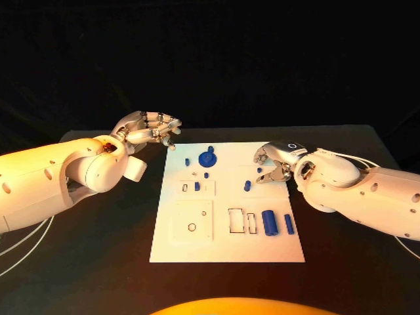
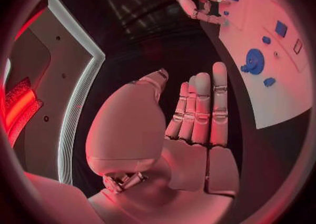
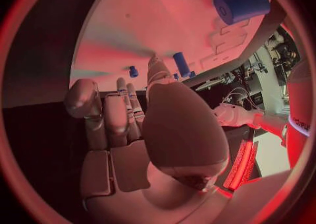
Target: Assemble the parts on the task board
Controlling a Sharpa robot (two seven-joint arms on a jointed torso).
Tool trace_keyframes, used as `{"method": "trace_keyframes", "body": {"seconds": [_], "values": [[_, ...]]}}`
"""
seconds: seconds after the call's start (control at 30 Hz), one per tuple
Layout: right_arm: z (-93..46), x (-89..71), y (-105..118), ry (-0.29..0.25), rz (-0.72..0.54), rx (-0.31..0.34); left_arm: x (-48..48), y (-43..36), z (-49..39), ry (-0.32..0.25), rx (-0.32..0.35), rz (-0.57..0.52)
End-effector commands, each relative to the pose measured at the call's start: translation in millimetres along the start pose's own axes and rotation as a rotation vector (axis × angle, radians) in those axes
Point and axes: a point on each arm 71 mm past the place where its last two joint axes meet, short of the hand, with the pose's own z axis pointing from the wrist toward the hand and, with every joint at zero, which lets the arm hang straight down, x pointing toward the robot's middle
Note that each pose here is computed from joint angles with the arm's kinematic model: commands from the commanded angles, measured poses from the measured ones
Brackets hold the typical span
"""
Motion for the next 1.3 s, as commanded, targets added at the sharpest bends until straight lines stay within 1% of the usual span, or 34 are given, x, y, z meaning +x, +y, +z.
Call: {"method": "trace_keyframes", "body": {"seconds": [0.03, 0.2, 0.23, 0.27, 0.3, 0.33, 0.4, 0.5, 0.57, 0.67, 0.77, 0.87, 0.97, 1.17, 1.3], "values": [[-4.5, -1.8, 0, -0.028, 0.011, -0.002, -0.5, 3.9, 2.8, -0.008, -0.052, 0.088], [-11.6, -10.1, -3, -0.070, 0.038, -0.002, -2.5, 9.9, 8.0, -0.013, -0.121, 0.167], [-13.0, -13.0, -4, -0.085, 0.048, -0.001, -2.6, 11.1, 8.9, -0.009, -0.135, 0.181], [-15.8, -19.7, -7, -0.119, 0.080, 0.006, -2.6, 14.4, 11.6, 0.007, -0.180, 0.223], [-16.5, -21.6, -8, -0.129, 0.092, 0.009, -2.5, 15.3, 12.4, 0.012, -0.193, 0.235], [-18.0, -25.5, -11, -0.148, 0.118, 0.014, -2.4, 17.2, 14.0, 0.026, -0.220, 0.262], [-21.1, -34.9, -18, -0.190, 0.191, 0.031, -1.6, 21.1, 18.8, 0.065, -0.287, 0.341], [-25.8, -48.8, -31, -0.244, 0.319, 0.057, -1.4, 25.0, 27.4, 0.104, -0.368, 0.472], [-28.8, -57.2, -39, -0.273, 0.410, 0.071, -2.0, 27.2, 33.4, 0.117, -0.419, 0.551], [-31.9, -65.7, -46, -0.302, 0.525, 0.081, -3.8, 29.3, 42.8, 0.126, -0.490, 0.654], [-33.7, -71.0, -51, -0.321, 0.630, 0.084, -4.5, 30.1, 52.9, 0.129, -0.554, 0.738], [-34.0, -72.6, -54, -0.325, 0.701, 0.090, -3.1, 29.8, 60.6, 0.132, -0.591, 0.782], [-33.5, -73.5, -57, -0.327, 0.766, 0.100, 0.8, 29.1, 68.6, 0.140, -0.624, 0.825], [-32.4, -74.8, -58, -0.331, 0.809, 0.105, 7.6, 25.8, 80.6, 0.148, -0.661, 0.881], [-32.0, -75.4, -59, -0.334, 0.816, 0.107, 10.5, 24.3, 85.2, 0.151, -0.670, 0.898]]}}
